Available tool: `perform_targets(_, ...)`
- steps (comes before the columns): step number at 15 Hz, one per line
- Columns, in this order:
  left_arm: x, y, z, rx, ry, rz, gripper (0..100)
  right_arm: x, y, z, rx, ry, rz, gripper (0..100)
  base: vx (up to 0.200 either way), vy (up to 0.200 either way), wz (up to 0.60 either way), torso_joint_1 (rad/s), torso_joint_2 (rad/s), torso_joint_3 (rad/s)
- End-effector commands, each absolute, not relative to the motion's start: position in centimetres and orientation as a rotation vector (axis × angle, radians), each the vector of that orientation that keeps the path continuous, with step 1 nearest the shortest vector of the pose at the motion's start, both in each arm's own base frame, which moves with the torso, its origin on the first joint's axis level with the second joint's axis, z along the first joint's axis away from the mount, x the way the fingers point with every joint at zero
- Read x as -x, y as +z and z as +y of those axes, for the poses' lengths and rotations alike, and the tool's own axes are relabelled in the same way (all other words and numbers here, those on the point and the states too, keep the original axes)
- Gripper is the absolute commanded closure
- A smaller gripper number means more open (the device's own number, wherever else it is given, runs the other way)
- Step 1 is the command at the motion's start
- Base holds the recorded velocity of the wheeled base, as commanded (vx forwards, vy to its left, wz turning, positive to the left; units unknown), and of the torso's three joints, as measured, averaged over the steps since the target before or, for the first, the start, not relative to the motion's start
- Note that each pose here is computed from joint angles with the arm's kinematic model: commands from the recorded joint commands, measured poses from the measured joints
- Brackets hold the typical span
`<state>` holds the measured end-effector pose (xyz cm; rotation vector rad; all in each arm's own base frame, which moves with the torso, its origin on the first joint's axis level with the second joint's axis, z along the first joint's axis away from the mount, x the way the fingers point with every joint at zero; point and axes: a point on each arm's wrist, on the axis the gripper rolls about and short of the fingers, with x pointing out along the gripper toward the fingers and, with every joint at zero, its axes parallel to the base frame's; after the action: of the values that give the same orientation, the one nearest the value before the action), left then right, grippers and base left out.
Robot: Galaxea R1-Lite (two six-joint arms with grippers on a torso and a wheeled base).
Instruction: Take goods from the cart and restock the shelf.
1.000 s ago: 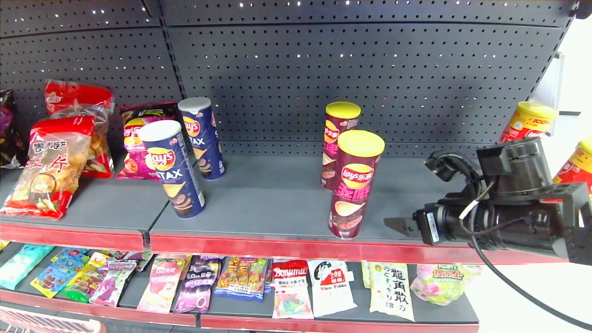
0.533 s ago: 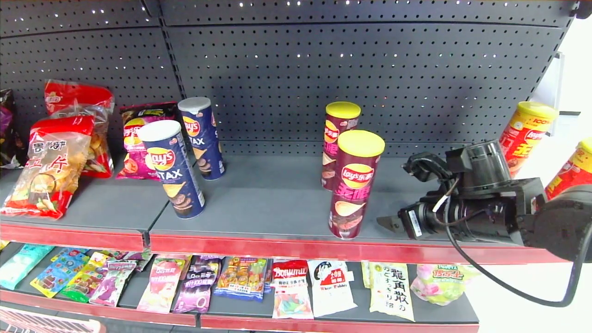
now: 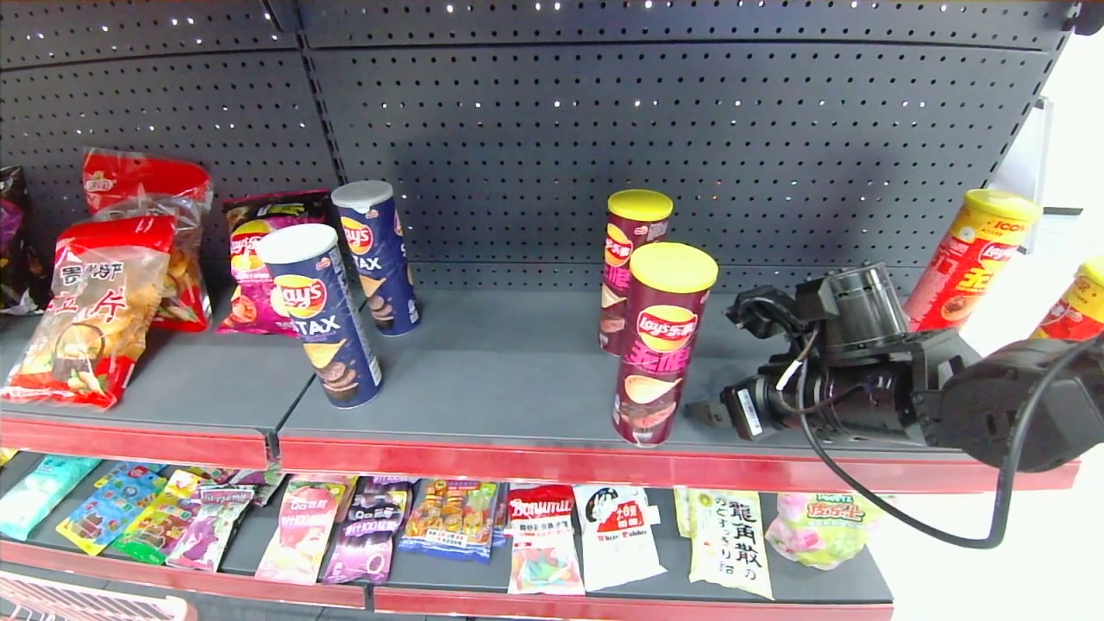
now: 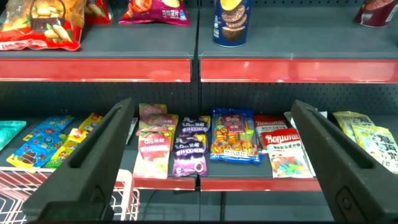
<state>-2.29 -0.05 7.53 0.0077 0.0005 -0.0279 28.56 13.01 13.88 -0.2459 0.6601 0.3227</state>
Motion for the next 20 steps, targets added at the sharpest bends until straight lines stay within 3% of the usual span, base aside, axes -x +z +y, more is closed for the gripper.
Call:
perform_targets(1, 2.3, 7.5, 0.0, -0.008, -0.028, 0.003, 0, -28.7, 13.6, 13.7, 0.253, 0.338, 0.661, 0, 0.0, 0.0, 0.0, 0.0, 0.0, 0.0)
perform_targets(20, 2.3, 7.5, 0.0, -0.008, -0.028, 0.001, 0, -29.3, 13.7, 16.2, 0.274, 0.373, 0.625, 0, 0.0, 0.0, 0.0, 0.0, 0.0, 0.0)
